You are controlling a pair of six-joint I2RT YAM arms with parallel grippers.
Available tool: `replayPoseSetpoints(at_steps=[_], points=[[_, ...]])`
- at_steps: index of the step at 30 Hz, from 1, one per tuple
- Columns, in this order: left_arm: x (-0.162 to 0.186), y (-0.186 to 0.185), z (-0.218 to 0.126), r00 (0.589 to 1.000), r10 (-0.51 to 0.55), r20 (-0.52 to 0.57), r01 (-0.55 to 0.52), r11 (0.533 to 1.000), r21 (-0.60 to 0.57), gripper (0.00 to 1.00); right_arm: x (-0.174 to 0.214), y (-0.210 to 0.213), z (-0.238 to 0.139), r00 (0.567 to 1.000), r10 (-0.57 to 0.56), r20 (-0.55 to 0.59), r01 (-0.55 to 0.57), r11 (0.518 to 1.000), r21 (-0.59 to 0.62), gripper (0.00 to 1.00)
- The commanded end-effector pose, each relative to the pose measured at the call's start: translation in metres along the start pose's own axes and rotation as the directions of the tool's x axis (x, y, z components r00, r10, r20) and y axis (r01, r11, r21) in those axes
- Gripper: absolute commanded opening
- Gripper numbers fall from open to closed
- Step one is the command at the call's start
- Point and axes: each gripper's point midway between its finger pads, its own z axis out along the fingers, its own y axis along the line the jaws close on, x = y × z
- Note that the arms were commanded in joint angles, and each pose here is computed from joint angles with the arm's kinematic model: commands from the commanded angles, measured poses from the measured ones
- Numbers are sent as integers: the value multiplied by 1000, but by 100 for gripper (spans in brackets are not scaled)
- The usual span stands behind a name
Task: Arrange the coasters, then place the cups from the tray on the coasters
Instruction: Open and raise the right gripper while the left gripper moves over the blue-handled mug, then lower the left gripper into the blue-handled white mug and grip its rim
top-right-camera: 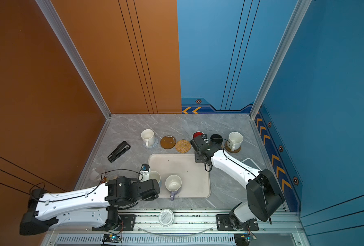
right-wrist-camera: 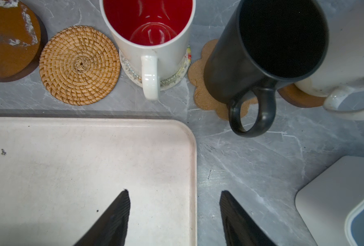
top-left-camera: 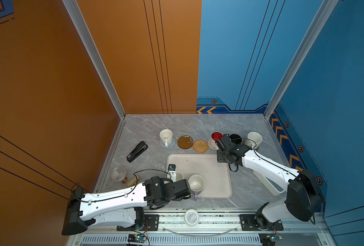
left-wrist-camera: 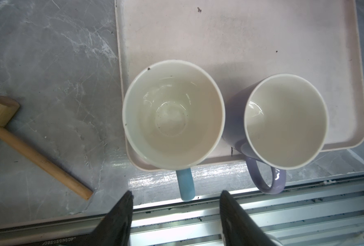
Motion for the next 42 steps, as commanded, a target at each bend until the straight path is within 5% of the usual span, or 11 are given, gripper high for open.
replayPoseSetpoints(at_steps=[1, 28, 42], points=[[5, 11, 5, 999, -40, 7, 40, 998, -55, 62, 1, 3, -5, 999, 33, 18, -33, 999, -29, 66], [7, 5, 25, 998, -62, -33, 59, 995, -83, 58, 14, 1, 3, 999, 50, -3, -50, 998, -25, 66], [9, 4, 43, 994, -71, -86, 61, 992, -113, 41, 17, 4, 9, 999, 45, -22, -45, 999, -24, 66]])
